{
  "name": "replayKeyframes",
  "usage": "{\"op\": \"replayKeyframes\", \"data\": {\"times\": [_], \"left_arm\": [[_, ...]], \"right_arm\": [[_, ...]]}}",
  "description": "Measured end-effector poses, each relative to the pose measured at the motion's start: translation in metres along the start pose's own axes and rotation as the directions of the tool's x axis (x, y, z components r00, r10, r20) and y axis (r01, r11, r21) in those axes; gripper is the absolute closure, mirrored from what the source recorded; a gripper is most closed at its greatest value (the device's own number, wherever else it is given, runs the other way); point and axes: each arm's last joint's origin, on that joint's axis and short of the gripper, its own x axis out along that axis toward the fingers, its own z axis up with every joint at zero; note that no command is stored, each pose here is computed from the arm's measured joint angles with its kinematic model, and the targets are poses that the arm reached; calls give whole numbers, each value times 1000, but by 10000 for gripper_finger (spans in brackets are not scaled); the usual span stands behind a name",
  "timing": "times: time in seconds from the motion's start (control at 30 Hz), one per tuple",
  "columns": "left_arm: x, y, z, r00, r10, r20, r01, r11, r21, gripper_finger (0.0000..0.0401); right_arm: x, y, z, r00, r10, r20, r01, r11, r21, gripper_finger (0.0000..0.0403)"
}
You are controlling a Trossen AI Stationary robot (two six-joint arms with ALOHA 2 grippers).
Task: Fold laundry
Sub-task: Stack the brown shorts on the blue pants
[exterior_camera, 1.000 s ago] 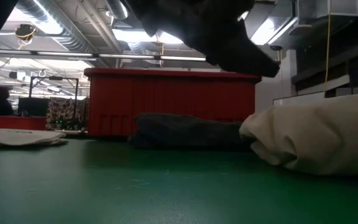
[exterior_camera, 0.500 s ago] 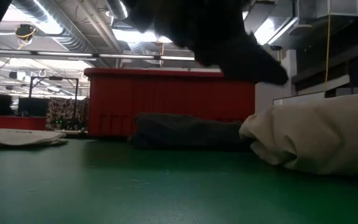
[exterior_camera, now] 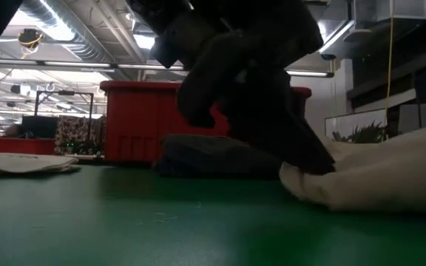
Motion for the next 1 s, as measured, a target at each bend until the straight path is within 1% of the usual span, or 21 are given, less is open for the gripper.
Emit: {"op": "replayKeyframes", "data": {"times": [0.17, 0.27, 0.33, 0.47, 0.53, 0.7, 0.77, 0.9, 1.0], "left_arm": [[-1, -2, -7, 997, -10, -78, 9, 1000, -10, 250], [-2, -3, -11, 991, -22, -130, 21, 1000, -13, 250], [-4, -3, -14, 986, -31, -164, 27, 999, -22, 250], [-14, -6, -12, 978, -40, -204, 33, 999, -36, 250], [-21, -8, -11, 973, -44, -227, 38, 999, -28, 250], [-41, -9, -8, 954, -59, -294, 50, 998, -36, 250], [-50, -10, -6, 947, -63, -314, 53, 998, -40, 250], [-70, -11, 8, 964, -52, -262, 45, 999, -31, 250], [-82, -11, 23, 985, -30, -171, 29, 1000, -9, 250]], "right_arm": [[27, 8, -4, 997, -17, -71, 16, 1000, -13, 201], [38, 13, -4, 997, -11, -76, 10, 1000, -12, 201], [41, 18, -2, 998, 18, -55, -19, 1000, -9, 201], [43, 27, 6, 992, 128, -14, -129, 988, -90, 201], [43, 29, 12, 986, 168, 14, -166, 980, -113, 201], [44, 29, 27, 970, 233, 66, -219, 961, -169, 201], [44, 26, 35, 968, 241, 72, -224, 956, -191, 201], [30, 18, 48, 966, 247, 76, -223, 947, -233, 201], [11, 13, 52, 967, 232, 103, -200, 946, -256, 201]]}}
